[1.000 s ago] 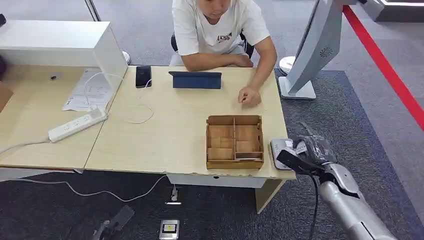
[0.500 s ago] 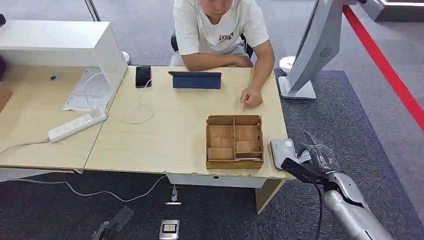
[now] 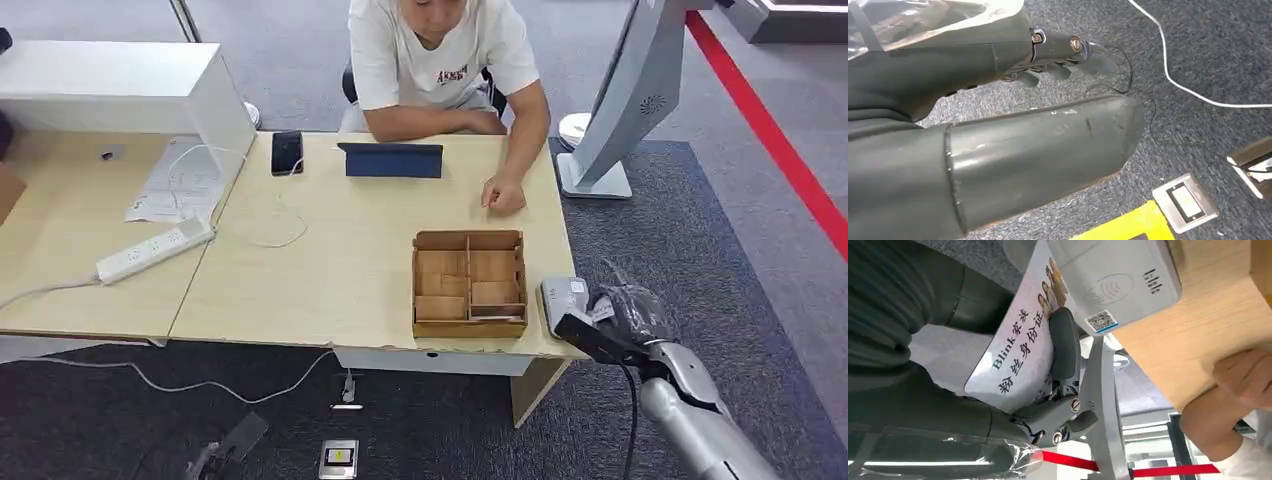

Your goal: Pass the card to the sensor for recognition and then transmit it.

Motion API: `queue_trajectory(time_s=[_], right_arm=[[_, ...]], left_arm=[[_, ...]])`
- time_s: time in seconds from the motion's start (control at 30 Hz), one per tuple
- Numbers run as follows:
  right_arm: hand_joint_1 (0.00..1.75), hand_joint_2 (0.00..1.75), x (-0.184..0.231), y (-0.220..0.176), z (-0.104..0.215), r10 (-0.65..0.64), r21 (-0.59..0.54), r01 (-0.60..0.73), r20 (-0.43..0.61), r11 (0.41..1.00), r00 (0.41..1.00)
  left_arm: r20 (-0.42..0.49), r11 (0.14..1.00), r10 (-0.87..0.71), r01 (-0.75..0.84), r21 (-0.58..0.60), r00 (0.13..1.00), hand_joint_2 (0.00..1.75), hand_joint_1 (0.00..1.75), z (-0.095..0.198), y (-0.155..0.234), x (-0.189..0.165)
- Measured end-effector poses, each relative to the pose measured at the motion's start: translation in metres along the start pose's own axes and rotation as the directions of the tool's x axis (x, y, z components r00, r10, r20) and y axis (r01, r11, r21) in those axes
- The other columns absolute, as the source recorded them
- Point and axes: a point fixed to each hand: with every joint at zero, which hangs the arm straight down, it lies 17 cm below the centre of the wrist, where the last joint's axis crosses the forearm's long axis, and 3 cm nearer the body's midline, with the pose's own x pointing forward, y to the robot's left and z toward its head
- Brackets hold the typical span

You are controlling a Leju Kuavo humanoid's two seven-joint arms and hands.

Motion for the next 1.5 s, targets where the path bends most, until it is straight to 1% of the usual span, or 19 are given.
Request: queue_trajectory(time_s=[0.17, 0.33, 1.1, 1.5], right_arm=[[1.75, 1.75, 0.012, 0.003, -0.003, 0.004, 0.012, -0.005, 0.024, 1.000, 1.000], [1.75, 1.75, 0.014, 0.009, -0.004, 0.000, 0.029, -0.001, 0.014, 1.000, 1.000], [1.75, 1.75, -0.008, 0.011, 0.002, -0.009, 0.038, 0.010, -0.028, 0.999, 1.000], [1.75, 1.75, 0.015, 0.017, -0.003, -0.008, 0.050, 0.007, 0.017, 0.999, 1.000]], left_arm=[[-0.001, 1.000, 0.000, 0.000, -0.001, 1.000, 0.00, 0.00, 0.000, 0.000, 0.001], [-0.003, 1.000, 0.005, -0.005, -0.001, 1.000, 0.00, 0.00, 0.000, 0.000, 0.000], [-0.010, 1.000, 0.003, -0.003, 0.000, 1.000, 0.00, 0.00, 0.000, 0.002, -0.004], [-0.008, 1.000, 0.003, -0.003, 0.000, 1.000, 0.00, 0.00, 0.000, 0.002, -0.003]])
